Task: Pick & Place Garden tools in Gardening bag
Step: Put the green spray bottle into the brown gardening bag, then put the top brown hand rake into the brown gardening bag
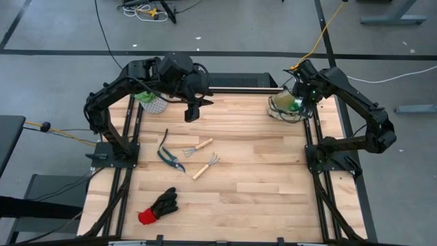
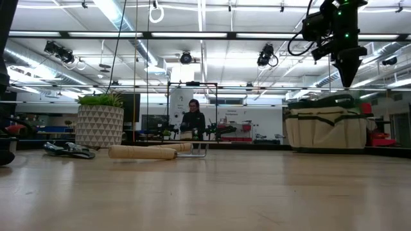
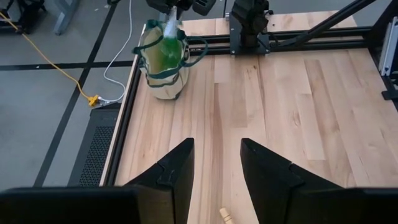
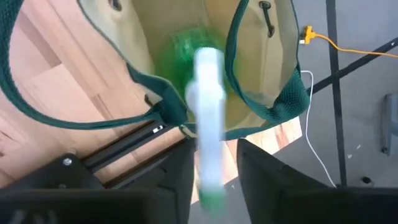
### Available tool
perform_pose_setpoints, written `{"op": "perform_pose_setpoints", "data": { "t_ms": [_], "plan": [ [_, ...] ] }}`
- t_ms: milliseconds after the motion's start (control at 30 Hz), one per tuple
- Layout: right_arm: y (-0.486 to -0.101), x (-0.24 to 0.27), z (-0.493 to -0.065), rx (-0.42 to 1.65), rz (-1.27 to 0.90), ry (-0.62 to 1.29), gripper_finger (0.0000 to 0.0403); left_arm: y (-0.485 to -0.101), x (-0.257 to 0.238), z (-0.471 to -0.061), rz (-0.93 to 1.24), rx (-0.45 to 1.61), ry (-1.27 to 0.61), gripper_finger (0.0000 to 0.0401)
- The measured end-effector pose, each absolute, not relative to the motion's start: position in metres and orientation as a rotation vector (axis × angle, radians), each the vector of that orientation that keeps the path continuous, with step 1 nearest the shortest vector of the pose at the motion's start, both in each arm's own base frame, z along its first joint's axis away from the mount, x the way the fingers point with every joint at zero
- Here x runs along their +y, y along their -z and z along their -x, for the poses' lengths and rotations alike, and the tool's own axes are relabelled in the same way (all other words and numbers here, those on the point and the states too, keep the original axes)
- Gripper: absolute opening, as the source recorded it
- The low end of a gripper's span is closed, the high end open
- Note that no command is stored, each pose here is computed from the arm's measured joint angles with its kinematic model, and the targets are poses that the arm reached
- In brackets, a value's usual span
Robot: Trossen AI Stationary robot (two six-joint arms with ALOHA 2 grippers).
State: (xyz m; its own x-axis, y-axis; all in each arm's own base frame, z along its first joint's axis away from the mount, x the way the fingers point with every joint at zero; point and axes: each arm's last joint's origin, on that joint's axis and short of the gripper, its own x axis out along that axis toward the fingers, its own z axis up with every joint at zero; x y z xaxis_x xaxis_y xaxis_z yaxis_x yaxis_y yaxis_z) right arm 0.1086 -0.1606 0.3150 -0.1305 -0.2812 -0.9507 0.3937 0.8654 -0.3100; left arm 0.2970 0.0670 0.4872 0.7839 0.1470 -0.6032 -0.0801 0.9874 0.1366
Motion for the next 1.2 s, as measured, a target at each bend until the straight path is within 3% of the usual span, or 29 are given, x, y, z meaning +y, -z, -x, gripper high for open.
{"op": "perform_pose_setpoints", "data": {
  "t_ms": [333, 733, 933, 1200],
  "plan": [
    [-0.315, -0.16, -0.109, 1.593, -0.109, 0.593, 0.0177, -0.487, 0.067, -0.297, -0.104, 0.659, -0.123, 0.014],
    [-0.342, -0.158, -0.112, 1.42, -0.195, 0.577, 0.0183, -0.487, 0.067, -0.297, -0.104, 0.659, -0.123, 0.014],
    [-0.347, -0.154, -0.115, 1.272, -0.263, 0.512, 0.0168, -0.487, 0.067, -0.297, -0.104, 0.659, -0.123, 0.014],
    [-0.372, -0.142, -0.111, 0.96, -0.22, 0.526, 0.0119, -0.487, 0.067, -0.297, -0.104, 0.659, -0.124, 0.014]
  ]
}}
